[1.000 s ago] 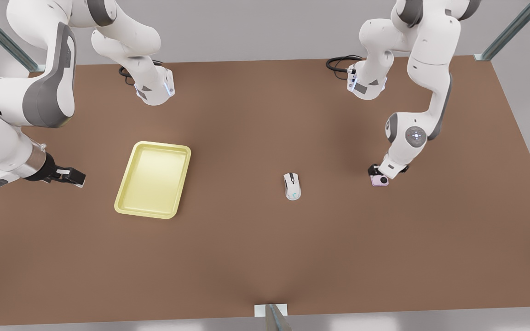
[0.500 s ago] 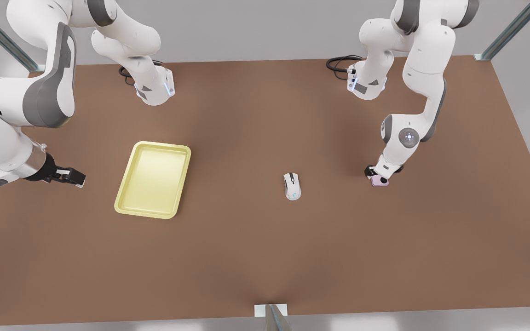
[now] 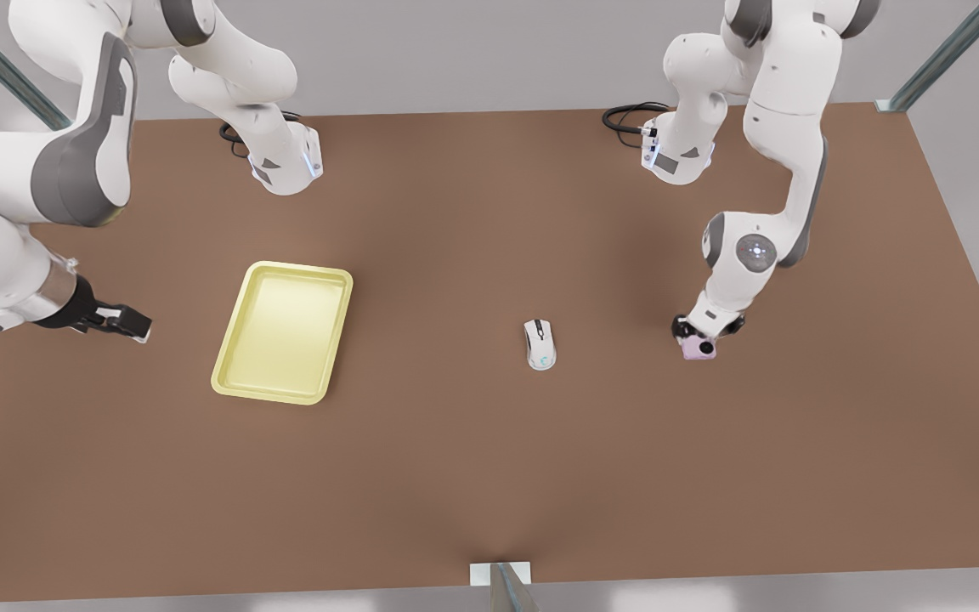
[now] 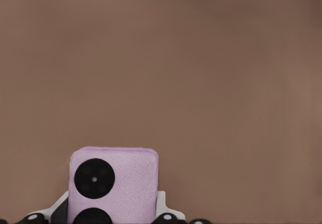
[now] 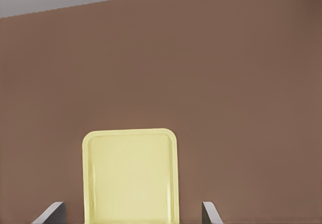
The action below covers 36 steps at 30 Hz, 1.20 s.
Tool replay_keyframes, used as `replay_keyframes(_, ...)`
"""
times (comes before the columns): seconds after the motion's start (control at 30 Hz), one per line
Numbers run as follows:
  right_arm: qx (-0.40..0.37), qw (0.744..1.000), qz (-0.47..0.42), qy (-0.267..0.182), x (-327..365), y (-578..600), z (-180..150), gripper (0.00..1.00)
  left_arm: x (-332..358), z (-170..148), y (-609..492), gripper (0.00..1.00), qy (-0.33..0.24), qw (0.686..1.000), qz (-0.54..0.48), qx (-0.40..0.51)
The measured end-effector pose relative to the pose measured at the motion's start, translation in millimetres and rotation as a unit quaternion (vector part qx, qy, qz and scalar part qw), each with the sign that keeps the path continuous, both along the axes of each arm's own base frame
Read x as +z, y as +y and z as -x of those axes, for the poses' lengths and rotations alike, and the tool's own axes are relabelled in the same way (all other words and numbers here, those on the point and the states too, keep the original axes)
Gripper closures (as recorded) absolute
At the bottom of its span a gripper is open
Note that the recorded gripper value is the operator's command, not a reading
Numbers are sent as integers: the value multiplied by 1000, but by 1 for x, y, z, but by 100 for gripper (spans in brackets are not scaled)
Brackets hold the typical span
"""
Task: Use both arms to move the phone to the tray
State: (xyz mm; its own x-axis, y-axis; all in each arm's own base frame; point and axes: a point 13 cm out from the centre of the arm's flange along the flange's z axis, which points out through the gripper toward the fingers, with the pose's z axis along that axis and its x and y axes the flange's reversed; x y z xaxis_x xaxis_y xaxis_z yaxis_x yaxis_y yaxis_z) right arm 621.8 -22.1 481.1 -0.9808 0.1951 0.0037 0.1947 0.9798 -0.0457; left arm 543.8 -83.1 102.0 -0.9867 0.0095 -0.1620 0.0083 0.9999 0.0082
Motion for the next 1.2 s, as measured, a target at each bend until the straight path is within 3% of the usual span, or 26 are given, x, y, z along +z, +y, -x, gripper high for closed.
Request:
replay_keyframes(0.1,0,1000,-11,-3,3,13,-1,0,66,-46,-129,26,-22,997,10,-69)
replay_keyframes(0.2,-5,1000,-19,4,-8,16,-7,0,102,-52,-290,26,-15,992,34,-118)
replay_keyframes(0.4,-5,1000,-27,12,-17,27,-9,0,60,3,-497,26,34,986,56,-150)
replay_keyframes(0.57,1,1000,-28,14,-19,39,-9,0,-3,36,-529,25,73,989,37,-124)
replay_keyframes(0.6,8,999,-28,16,-21,48,-9,0,-13,39,-529,24,79,990,33,-115)
replay_keyframes(0.67,29,999,-27,20,-27,76,-9,0,-26,42,-527,0,87,991,28,-97)
replay_keyframes(0.83,64,997,-35,39,-53,120,3,0,-21,39,-523,0,90,994,27,-59)
replay_keyframes(0.9,66,996,-42,45,-60,123,5,0,31,-13,-477,0,77,997,25,-12)
replay_keyframes(1.0,68,995,-53,47,-67,129,3,0,146,-136,-276,0,73,989,42,124)
replay_keyframes(1.07,69,995,-60,44,-74,132,-3,0,227,-173,-132,0,58,979,38,191)
replay_keyframes(1.1,77,994,-63,42,-79,142,-5,0,271,-163,-83,0,60,976,48,204)
replay_keyframes(1.13,89,993,-66,44,-87,160,-6,0,308,-135,-40,0,67,975,54,207)
replay_keyframes(1.2,113,990,-76,43,-96,198,-4,0,340,-92,5,0,69,978,35,195)
